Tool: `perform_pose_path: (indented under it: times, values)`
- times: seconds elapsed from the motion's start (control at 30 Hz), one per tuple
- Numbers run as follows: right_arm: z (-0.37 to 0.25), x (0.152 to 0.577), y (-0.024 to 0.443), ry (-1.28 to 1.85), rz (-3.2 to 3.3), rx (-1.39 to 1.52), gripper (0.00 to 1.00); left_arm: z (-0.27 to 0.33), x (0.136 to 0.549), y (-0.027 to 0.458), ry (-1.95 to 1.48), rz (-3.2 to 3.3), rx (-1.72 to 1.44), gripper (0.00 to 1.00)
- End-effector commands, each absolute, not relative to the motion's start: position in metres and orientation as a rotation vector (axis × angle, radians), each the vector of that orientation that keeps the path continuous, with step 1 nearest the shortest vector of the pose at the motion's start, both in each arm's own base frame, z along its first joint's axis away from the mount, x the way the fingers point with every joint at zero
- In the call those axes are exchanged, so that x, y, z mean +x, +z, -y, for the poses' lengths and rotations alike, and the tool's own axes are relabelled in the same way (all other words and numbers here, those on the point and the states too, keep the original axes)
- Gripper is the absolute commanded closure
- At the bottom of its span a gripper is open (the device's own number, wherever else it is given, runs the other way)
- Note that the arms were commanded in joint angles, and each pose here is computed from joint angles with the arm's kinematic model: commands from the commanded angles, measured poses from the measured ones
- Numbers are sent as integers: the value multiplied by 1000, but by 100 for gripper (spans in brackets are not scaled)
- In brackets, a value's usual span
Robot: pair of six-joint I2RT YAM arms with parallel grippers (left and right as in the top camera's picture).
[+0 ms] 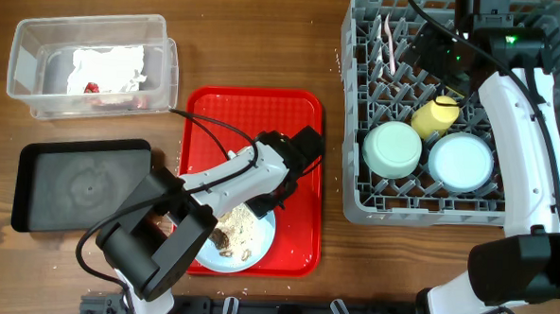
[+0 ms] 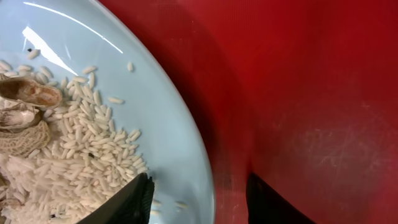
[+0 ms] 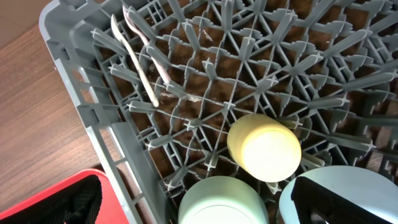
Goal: Sort waste into correct bins and load items into the dishwasher rack
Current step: 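Grasp the light-blue plate rim with the left gripper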
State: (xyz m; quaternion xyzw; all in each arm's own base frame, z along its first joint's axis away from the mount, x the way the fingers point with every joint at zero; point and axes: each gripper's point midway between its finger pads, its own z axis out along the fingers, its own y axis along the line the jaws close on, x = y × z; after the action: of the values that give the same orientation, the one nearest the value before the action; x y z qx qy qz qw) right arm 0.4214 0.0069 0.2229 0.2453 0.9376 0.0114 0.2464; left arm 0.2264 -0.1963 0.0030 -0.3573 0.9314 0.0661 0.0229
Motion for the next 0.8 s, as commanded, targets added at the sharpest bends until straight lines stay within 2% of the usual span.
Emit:
perform_pose_path:
  times: [0.0,0.47,0.77]
  values:
    - [-3,418,237,25,-2516,670,0,189,224,-4,251,-2872,-1136,58]
    - [-3,418,237,25,-2516,670,0,189,224,-4,252,-2873,-1135,95]
    - [-3,418,237,25,-2516,670,0,190,223,-4,248,-2880,-1139,96]
